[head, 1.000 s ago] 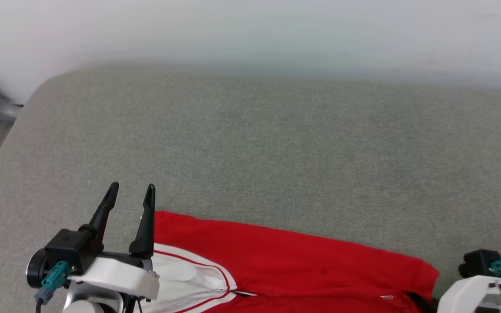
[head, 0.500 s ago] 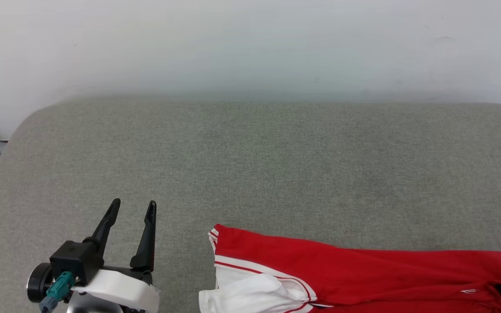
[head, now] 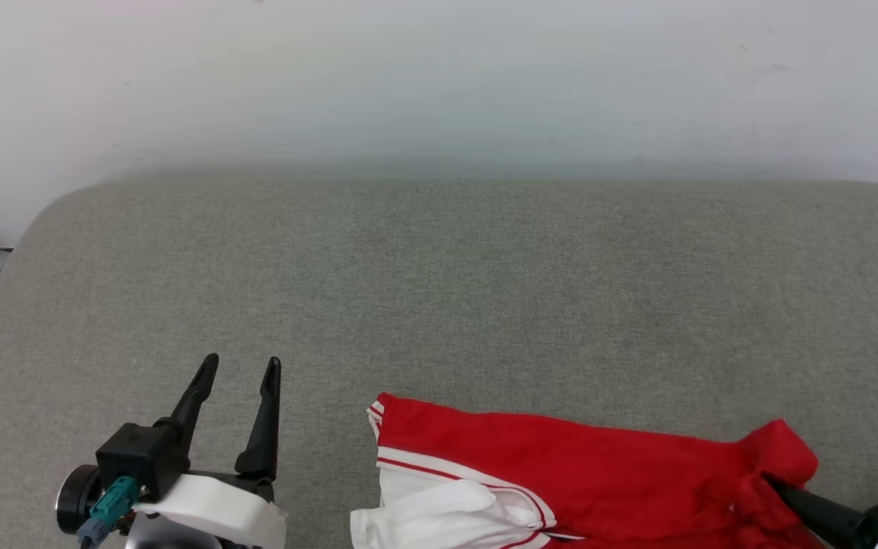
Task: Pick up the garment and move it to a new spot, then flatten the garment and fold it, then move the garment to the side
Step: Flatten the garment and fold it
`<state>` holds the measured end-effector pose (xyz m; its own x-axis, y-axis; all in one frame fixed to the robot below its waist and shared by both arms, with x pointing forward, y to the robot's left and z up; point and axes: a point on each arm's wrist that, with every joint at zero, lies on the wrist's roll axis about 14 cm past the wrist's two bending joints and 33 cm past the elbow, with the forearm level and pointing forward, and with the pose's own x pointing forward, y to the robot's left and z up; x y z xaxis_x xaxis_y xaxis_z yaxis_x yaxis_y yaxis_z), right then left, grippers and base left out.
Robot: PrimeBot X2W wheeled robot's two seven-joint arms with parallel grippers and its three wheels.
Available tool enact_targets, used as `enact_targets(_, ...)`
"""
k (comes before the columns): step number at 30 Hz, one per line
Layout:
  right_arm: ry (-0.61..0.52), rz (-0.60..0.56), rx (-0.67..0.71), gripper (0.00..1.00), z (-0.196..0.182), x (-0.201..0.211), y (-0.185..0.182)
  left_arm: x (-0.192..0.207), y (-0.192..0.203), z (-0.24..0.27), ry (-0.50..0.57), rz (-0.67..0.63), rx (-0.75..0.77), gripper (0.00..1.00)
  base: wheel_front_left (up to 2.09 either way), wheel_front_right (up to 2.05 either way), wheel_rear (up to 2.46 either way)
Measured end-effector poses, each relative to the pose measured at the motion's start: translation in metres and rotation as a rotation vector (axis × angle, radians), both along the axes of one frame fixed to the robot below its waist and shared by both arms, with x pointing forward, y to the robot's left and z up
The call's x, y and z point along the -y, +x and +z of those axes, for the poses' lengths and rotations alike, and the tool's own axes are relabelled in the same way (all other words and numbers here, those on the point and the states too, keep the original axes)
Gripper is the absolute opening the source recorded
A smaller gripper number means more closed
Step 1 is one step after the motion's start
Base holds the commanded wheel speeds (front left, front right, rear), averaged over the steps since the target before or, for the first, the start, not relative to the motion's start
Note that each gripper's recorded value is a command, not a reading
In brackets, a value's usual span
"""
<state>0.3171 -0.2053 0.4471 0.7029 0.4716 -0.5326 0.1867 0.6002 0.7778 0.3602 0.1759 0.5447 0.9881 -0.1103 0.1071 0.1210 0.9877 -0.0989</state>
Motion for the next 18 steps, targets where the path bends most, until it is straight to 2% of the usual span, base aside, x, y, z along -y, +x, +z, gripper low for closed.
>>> enact_targets(5, 0.276, 0.102, 0.027, 0.00, 0.014, -0.043, 0.006, -0.002, -0.002, -0.001, -0.006, 0.005, -0.005, 1.00, 0.00, 0.00, 0.00)
enact_targets(8, 0.406, 0.170, 0.039, 0.00, 0.020, -0.078, 0.011, -0.004, -0.002, 0.000, -0.011, 0.012, -0.002, 1.00, 0.00, 0.00, 0.00)
enact_targets(12, 0.504, 0.253, 0.041, 0.00, 0.027, -0.122, 0.014, -0.008, -0.002, 0.000, -0.021, 0.027, -0.001, 1.00, 0.00, 0.00, 0.00)
enact_targets(18, 0.592, 0.386, 0.012, 0.00, 0.032, -0.183, 0.012, -0.016, 0.002, -0.001, -0.032, 0.056, 0.001, 1.00, 0.00, 0.00, 0.00)
